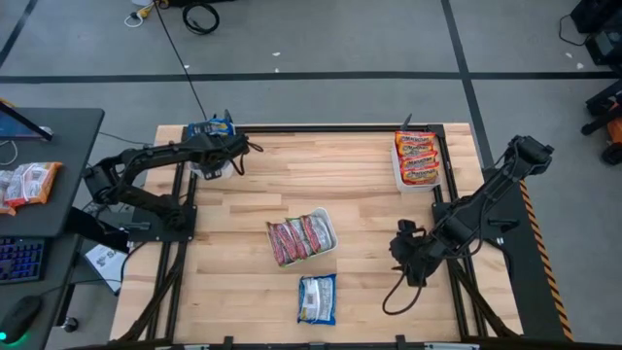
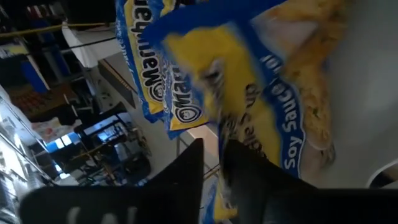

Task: Sort Maruchan noodles
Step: Put the blue noodle pack into the top left white bin

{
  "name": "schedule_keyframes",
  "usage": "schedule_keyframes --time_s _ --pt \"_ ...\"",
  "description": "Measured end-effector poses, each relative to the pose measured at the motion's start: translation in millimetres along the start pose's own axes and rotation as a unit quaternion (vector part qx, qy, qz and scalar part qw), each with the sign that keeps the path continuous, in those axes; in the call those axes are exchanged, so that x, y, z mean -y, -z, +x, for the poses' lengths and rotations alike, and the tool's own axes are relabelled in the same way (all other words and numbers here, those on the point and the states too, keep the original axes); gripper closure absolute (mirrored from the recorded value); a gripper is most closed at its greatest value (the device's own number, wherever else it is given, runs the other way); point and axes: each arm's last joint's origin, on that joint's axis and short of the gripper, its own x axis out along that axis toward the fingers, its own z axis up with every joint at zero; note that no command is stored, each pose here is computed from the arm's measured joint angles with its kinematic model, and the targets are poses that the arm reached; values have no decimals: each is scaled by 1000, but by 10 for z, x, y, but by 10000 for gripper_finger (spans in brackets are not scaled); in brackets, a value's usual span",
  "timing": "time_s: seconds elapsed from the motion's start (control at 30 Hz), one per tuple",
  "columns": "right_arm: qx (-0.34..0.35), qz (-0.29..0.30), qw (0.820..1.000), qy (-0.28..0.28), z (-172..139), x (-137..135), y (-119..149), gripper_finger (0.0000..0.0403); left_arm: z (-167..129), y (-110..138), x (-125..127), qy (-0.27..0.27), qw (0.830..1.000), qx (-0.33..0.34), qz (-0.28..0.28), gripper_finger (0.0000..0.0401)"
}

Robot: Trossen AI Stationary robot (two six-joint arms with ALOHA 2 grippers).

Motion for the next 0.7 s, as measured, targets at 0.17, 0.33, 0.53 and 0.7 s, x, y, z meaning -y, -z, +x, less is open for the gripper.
schedule_keyframes --time_s 0.17,0.33,0.53,0.7 --pt "-4 3 1000 -12 -14 -45 31 138 -41 -18 24 -8 1000 9 -12 268" --pt "0 -9 1000 -17 -33 -97 67 138 -238 -41 19 -26 999 25 10 223" --pt "26 -41 999 -11 -36 -111 39 138 -665 -24 -357 39 997 51 -43 189" --pt "40 -102 994 14 -36 -97 32 138 -957 7 -581 133 979 82 -133 147"
